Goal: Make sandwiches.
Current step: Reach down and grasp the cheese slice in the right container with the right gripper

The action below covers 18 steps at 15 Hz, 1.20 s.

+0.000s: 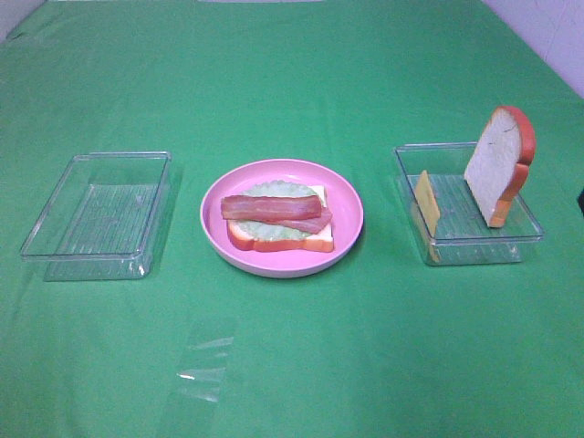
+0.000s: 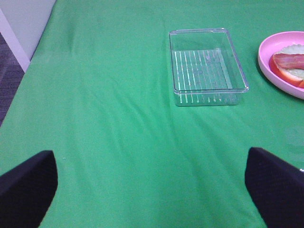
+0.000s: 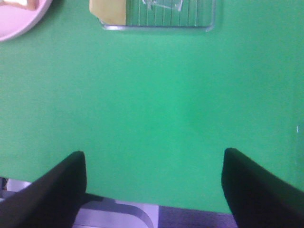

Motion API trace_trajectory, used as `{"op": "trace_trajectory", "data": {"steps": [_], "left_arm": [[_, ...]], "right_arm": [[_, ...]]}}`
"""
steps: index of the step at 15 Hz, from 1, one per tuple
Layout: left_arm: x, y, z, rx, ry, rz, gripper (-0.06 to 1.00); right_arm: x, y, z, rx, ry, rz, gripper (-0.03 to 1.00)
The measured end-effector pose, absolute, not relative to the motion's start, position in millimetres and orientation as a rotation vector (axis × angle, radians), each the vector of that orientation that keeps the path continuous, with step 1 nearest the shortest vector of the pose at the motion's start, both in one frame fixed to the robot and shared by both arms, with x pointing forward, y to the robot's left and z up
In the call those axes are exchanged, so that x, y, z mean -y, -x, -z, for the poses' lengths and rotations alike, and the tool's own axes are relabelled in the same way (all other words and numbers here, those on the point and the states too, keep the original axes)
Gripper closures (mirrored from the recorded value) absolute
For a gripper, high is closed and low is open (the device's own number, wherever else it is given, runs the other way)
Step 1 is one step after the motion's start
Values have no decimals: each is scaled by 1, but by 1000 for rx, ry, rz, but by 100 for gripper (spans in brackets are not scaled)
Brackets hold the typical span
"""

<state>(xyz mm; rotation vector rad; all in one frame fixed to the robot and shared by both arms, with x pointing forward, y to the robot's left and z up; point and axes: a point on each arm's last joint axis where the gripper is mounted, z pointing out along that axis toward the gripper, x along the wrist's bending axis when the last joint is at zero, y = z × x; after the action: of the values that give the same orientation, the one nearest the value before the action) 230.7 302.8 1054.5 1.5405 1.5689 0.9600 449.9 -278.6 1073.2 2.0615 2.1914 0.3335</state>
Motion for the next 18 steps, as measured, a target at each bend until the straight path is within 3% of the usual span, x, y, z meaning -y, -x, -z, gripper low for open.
{"op": "trace_trajectory", "data": {"steps": [3, 8, 13, 18], "left_arm": [[-303, -231, -1054, -1569, -1541, -960, -5], [-303, -231, -1054, -1569, -1541, -960, -5], [-303, -231, -1054, -1569, -1541, -960, -5], [-303, -231, -1054, -1569, -1541, -960, -5]], "right_arm": [[243, -510, -1069, -2291, -2000, -411, 19], [207, -576, -1025, -2333, -2094, -329, 6], [202, -604, -974, -2359, -2128, -213, 6], [202, -616, -944, -2368, -2121, -151, 6]]}}
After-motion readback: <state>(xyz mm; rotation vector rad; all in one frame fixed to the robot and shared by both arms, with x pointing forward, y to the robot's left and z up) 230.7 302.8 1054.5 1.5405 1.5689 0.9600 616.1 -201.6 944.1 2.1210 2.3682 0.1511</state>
